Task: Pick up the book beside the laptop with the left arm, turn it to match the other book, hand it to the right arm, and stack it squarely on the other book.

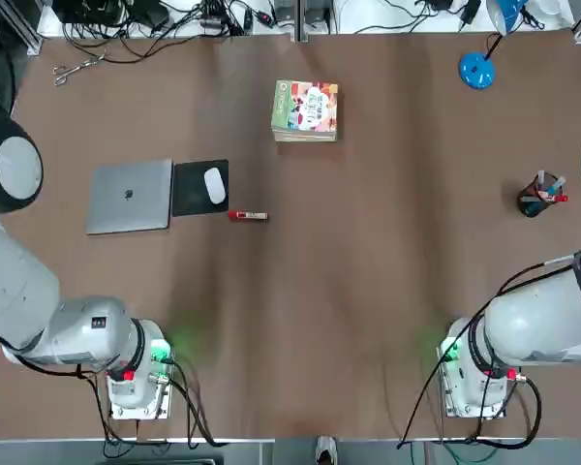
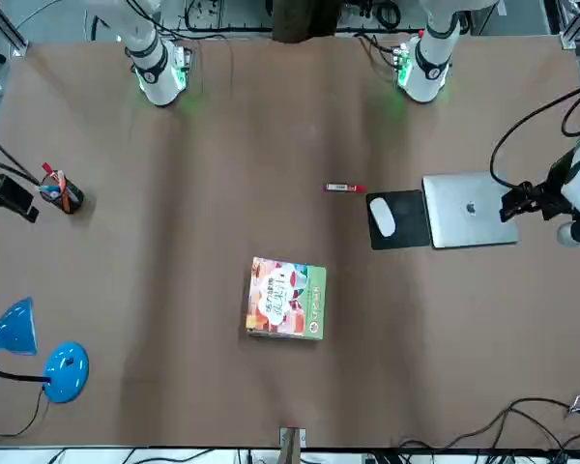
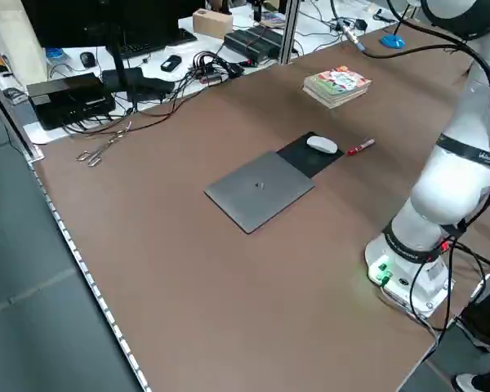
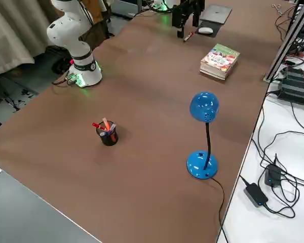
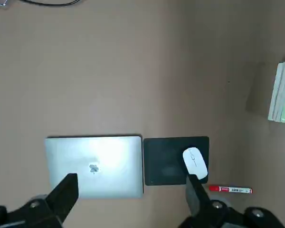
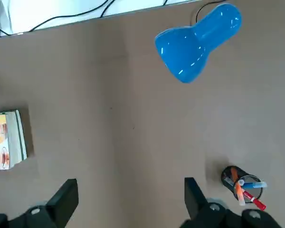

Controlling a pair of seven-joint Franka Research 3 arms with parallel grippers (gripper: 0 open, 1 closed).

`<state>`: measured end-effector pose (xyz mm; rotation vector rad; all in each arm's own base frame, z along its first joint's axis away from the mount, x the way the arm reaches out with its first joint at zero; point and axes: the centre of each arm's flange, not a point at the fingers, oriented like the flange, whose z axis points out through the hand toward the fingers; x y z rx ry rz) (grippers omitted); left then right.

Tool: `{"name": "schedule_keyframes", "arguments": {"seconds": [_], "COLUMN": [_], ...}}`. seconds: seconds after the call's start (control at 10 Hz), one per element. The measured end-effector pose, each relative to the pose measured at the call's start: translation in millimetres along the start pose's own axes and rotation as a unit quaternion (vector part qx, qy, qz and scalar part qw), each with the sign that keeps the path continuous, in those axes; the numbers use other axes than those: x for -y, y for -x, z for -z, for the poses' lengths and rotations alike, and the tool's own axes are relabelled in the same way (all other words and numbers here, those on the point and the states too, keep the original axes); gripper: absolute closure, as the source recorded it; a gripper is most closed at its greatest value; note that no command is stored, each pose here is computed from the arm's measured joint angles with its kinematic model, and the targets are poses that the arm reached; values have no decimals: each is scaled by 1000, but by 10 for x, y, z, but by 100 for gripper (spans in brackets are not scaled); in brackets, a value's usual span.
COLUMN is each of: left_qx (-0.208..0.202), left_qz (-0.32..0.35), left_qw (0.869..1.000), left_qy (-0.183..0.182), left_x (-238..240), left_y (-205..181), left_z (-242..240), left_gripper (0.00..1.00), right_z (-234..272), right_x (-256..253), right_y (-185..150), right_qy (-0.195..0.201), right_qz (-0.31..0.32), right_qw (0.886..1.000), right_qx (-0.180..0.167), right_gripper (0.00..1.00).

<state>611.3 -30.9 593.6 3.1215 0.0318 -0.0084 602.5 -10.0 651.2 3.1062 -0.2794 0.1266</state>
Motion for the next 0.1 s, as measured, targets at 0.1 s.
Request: {"name": "schedule_keyframes", "arguments": {"seconds": [0.1], "left_qx": [0], "left_qz": [0], "left_qw": [1000], "left_qy": [0], "left_x": [-1], "left_y": [0], "left_z": [0], "left_gripper": [0], "right_z": [36], "right_x": [-2], "right_y": [49], "right_qy": [0], "right_qz": [1], "right_qw": [1000], "right_qx": [-1], "right_gripper": [1]}}
